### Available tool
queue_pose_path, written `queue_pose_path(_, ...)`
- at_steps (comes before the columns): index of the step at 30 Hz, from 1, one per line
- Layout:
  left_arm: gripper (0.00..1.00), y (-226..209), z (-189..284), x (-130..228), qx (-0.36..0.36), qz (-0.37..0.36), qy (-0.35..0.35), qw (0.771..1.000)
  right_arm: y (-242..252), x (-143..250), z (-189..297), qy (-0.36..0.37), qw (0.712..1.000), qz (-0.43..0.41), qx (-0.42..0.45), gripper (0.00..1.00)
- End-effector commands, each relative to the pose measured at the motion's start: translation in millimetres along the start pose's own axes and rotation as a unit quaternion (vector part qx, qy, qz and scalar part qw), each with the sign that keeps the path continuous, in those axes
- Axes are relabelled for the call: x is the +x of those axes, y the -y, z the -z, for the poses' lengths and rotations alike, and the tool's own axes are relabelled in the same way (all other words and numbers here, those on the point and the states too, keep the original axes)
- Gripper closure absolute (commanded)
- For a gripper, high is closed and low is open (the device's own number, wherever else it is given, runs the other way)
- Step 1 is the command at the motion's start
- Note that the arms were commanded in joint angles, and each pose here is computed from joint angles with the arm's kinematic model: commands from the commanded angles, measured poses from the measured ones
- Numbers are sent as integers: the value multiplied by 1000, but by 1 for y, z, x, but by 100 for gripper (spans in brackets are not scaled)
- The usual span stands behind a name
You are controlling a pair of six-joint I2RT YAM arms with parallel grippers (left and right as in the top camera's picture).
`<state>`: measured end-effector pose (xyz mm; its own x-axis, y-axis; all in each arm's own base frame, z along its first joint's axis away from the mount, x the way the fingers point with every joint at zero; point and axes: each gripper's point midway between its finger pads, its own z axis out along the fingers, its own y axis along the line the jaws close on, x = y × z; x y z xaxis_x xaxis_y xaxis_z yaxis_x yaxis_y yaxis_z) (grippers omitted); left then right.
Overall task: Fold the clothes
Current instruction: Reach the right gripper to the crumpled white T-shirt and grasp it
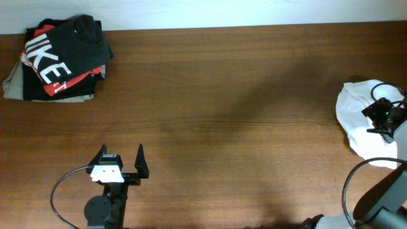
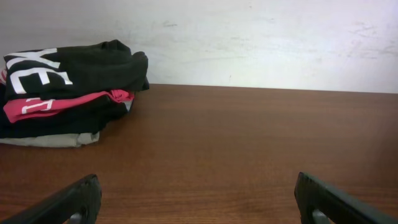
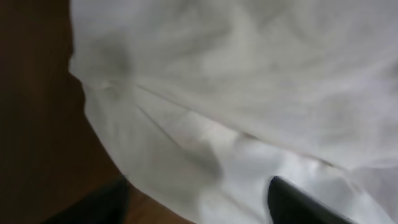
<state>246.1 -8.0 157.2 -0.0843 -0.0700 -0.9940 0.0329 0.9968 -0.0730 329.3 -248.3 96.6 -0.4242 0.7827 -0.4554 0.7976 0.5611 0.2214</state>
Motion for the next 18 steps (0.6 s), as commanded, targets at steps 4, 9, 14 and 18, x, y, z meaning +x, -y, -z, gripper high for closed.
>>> queue_pose_path(4,1,-1,0,1,-2,-4,0,1000,-17,7,-40,-33,998,1,-51,32)
queue_pose_path(9,1,-1,0,1,-2,-4,0,1000,-18,-6,-42,-6,999,3,-51,41)
queue_pose_path(14,1,-1,0,1,-2,-4,0,1000,-8,5,-59,-24,999,1,-30,48)
queue_pose_path(18,1,-1,0,1,-2,-4,0,1000,-2,-1,-60,-11,1000,1,-10,70)
